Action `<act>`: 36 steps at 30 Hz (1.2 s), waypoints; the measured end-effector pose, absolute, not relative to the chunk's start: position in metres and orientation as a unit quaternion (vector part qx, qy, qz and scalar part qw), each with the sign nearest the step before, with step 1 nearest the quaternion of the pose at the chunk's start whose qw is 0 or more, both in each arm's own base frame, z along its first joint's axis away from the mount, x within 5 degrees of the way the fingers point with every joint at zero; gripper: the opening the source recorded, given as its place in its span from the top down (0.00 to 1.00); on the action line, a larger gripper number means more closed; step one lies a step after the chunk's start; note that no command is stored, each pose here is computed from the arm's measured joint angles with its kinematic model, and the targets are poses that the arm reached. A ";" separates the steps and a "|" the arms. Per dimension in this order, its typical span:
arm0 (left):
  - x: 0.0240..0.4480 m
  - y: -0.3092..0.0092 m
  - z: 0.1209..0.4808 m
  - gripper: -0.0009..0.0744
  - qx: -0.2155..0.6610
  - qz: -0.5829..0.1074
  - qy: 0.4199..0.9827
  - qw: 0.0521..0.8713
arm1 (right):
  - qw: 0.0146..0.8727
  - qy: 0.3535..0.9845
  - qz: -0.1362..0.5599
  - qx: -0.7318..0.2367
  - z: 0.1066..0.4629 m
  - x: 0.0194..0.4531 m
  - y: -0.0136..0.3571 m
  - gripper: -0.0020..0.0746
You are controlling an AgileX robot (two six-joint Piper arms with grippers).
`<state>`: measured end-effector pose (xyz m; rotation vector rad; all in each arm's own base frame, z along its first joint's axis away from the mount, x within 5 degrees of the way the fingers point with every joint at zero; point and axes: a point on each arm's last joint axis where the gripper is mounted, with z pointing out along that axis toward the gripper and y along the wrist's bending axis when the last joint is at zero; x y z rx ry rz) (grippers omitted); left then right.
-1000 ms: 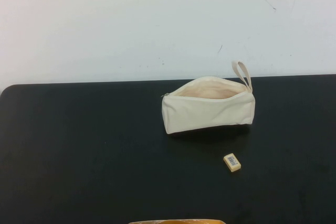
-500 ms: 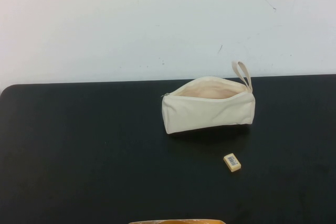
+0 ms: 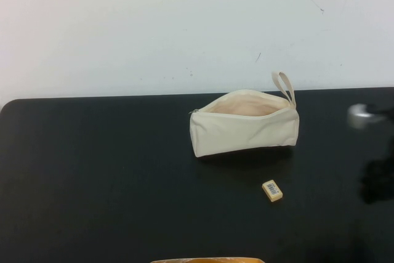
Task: Put eraser into pencil case
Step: Pick up the eraser from the table
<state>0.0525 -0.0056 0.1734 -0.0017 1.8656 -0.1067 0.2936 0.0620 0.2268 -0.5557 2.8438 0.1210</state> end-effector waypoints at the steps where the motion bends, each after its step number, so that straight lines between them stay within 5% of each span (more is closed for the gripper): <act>1: 0.053 -0.006 0.173 0.99 -0.001 -0.046 0.803 0.594 | 0.124 0.969 0.045 -0.207 0.227 0.298 0.074 0.29; 11: 0.053 -0.006 0.173 0.99 -0.001 -0.046 0.803 0.594 | 0.149 0.925 0.049 -0.346 0.197 0.326 0.184 0.37; 25: 0.053 -0.006 0.173 0.99 -0.001 -0.046 0.803 0.594 | 0.141 0.930 0.051 -0.336 0.155 0.356 0.206 0.43; 36: 0.053 -0.006 0.173 0.99 -0.001 -0.046 0.803 0.594 | 0.142 0.929 0.049 -0.337 0.151 0.358 0.207 0.70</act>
